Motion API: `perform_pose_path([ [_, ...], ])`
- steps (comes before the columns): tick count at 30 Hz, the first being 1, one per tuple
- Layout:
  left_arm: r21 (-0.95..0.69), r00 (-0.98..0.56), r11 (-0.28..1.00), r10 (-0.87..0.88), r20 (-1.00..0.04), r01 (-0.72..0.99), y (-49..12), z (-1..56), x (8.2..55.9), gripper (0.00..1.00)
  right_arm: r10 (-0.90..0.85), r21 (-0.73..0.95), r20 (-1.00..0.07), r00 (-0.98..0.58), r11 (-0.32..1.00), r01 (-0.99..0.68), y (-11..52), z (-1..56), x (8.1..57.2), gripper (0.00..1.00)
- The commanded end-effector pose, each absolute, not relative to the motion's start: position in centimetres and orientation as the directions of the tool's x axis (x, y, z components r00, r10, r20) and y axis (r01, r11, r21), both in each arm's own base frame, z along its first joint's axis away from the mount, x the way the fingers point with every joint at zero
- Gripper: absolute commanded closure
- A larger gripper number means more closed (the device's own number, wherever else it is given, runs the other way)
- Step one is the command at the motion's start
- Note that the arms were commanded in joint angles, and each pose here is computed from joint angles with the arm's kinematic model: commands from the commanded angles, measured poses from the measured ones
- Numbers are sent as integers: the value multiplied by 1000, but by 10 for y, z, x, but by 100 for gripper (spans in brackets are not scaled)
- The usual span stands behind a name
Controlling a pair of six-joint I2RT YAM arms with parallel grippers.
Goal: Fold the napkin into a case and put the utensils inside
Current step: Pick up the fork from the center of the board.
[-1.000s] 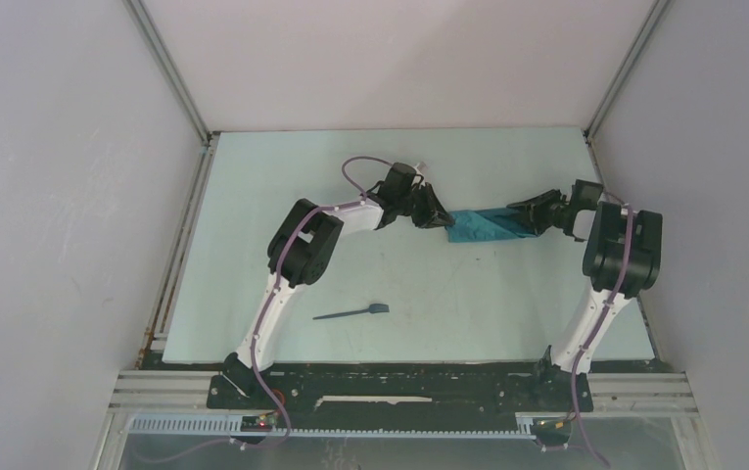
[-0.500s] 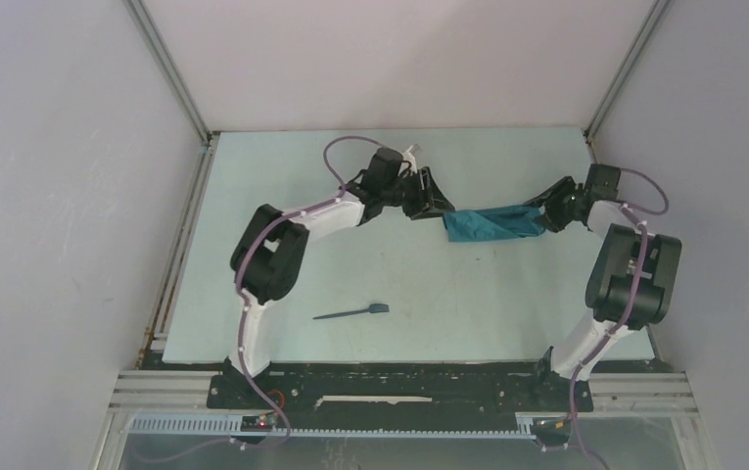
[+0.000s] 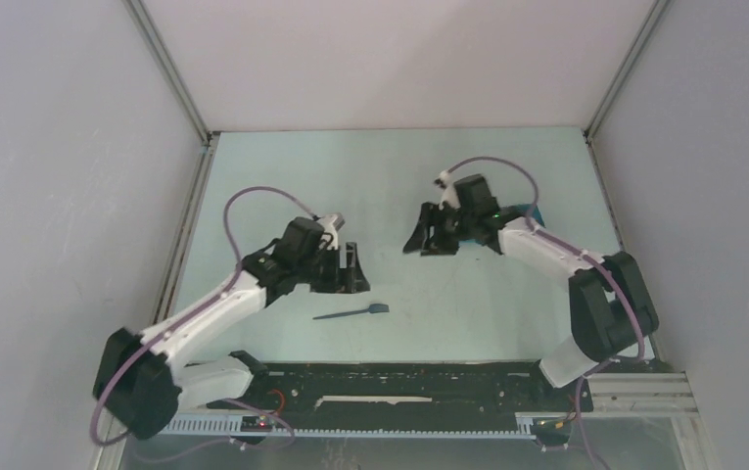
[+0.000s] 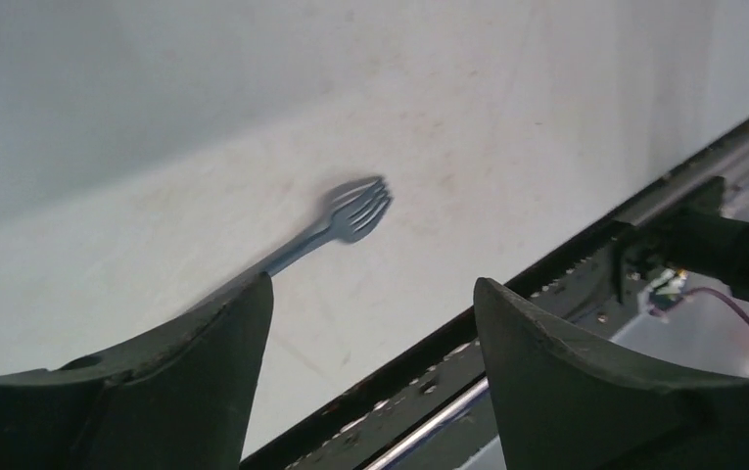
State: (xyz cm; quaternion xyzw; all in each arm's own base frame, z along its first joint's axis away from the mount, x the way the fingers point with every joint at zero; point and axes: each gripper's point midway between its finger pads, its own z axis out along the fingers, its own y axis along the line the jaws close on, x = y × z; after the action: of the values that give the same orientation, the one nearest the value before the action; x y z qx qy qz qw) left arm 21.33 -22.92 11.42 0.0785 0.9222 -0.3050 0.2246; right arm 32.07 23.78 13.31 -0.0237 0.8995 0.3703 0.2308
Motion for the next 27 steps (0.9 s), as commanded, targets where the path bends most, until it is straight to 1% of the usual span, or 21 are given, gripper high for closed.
perform_pose_path([
  [1,-443,-831,884,-129,-541,151,-181,122,208,19,69,717,-282,-957,678,-163,290,104,275,38],
  [4,-452,-766,892,-292,-572,-3,-153,124,205,21,168,748,-125,-978,664,19,319,88,247,42],
  [6,-501,-694,864,-388,-607,-44,-142,135,205,21,288,723,5,-958,661,203,322,75,233,39],
  [7,-517,-660,855,-419,-624,-54,-137,140,205,21,318,718,52,-947,647,257,326,73,226,39],
  [9,-537,-609,842,-452,-652,-50,-129,152,204,21,388,680,111,-915,642,355,334,70,215,37],
  [11,-541,-582,840,-461,-670,-43,-124,160,202,21,445,560,156,-882,695,450,333,56,193,34],
  [13,-540,-571,841,-456,-683,-26,-123,166,201,21,495,423,156,-855,749,510,326,44,181,33],
  [14,-538,-569,843,-449,-688,-15,-123,169,201,21,503,380,160,-850,763,523,326,41,178,32],
  [16,-536,-564,844,-442,-698,1,-123,172,200,21,520,327,189,-833,767,552,328,34,174,27],
  [19,-537,-554,843,-431,-712,34,-123,178,198,21,565,311,236,-791,727,612,338,30,172,22],
  [21,-537,-545,842,-424,-723,57,-123,182,196,21,612,300,236,-755,693,656,340,27,175,20],
  [25,-539,-528,836,-415,-741,99,-122,190,191,21,691,292,207,-693,632,717,340,21,190,20],
  [27,-539,-518,834,-413,-749,115,-121,194,188,21,710,274,213,-671,616,739,341,17,194,20],
])
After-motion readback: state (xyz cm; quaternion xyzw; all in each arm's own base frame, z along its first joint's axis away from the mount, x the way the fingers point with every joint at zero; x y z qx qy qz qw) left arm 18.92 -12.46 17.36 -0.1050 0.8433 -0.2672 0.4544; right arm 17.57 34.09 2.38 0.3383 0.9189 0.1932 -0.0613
